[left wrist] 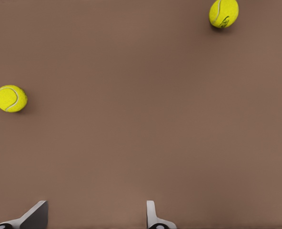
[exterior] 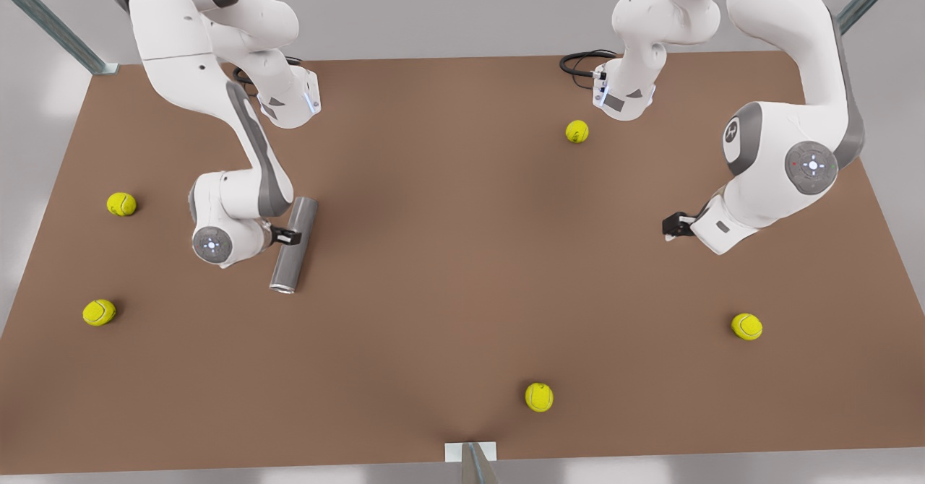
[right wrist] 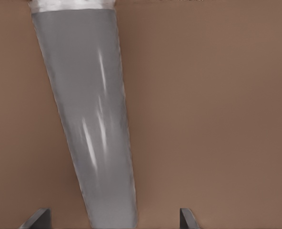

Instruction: Put the tennis tube upright

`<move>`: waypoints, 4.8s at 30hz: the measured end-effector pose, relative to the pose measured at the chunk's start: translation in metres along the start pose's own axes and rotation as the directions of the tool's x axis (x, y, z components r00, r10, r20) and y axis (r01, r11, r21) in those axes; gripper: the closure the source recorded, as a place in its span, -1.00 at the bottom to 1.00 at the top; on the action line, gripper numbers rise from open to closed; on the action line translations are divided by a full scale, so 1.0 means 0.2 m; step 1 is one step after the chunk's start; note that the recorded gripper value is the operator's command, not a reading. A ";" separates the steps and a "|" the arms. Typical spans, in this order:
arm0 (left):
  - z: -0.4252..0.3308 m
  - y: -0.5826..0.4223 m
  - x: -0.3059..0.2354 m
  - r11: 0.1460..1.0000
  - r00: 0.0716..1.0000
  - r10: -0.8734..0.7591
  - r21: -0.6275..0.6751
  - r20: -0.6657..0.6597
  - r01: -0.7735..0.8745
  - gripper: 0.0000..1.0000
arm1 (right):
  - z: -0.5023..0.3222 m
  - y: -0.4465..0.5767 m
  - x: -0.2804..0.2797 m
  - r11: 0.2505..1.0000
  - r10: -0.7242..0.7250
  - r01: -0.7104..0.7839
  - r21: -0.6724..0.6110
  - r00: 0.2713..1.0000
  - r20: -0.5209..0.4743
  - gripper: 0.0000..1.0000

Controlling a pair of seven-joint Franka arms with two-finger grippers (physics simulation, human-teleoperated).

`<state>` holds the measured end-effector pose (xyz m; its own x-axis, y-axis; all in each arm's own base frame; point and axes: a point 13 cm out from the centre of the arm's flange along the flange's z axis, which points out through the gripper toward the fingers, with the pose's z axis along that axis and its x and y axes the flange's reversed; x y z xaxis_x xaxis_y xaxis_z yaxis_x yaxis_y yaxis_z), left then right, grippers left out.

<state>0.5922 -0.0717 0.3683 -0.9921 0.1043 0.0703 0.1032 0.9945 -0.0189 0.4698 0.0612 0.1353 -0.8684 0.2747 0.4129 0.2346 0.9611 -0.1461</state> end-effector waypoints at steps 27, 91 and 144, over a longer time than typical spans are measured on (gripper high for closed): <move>-0.10 0.01 -0.01 1.000 0.999 -0.001 0.006 0.039 0.001 -1.00 | 0.35 0.13 -0.15 0.999 -0.047 0.047 -0.006 0.998 0.049 -1.00; 0.85 0.14 -0.03 0.878 0.933 -0.173 0.379 -0.316 0.292 -1.00 | -1.64 0.28 -0.38 0.836 -0.518 0.545 0.057 0.751 0.410 -1.00; 1.58 -1.32 0.72 0.599 0.922 0.368 0.789 -0.119 -0.137 -1.00 | -1.79 -0.10 -0.13 0.959 -0.002 0.067 -0.276 0.973 0.229 -1.00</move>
<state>0.3988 -0.3228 0.0679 -0.8684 0.4634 0.1762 0.1414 0.5720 -0.8080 0.6448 0.0454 0.4500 -0.9460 0.2581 0.1961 0.2869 0.9483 0.1356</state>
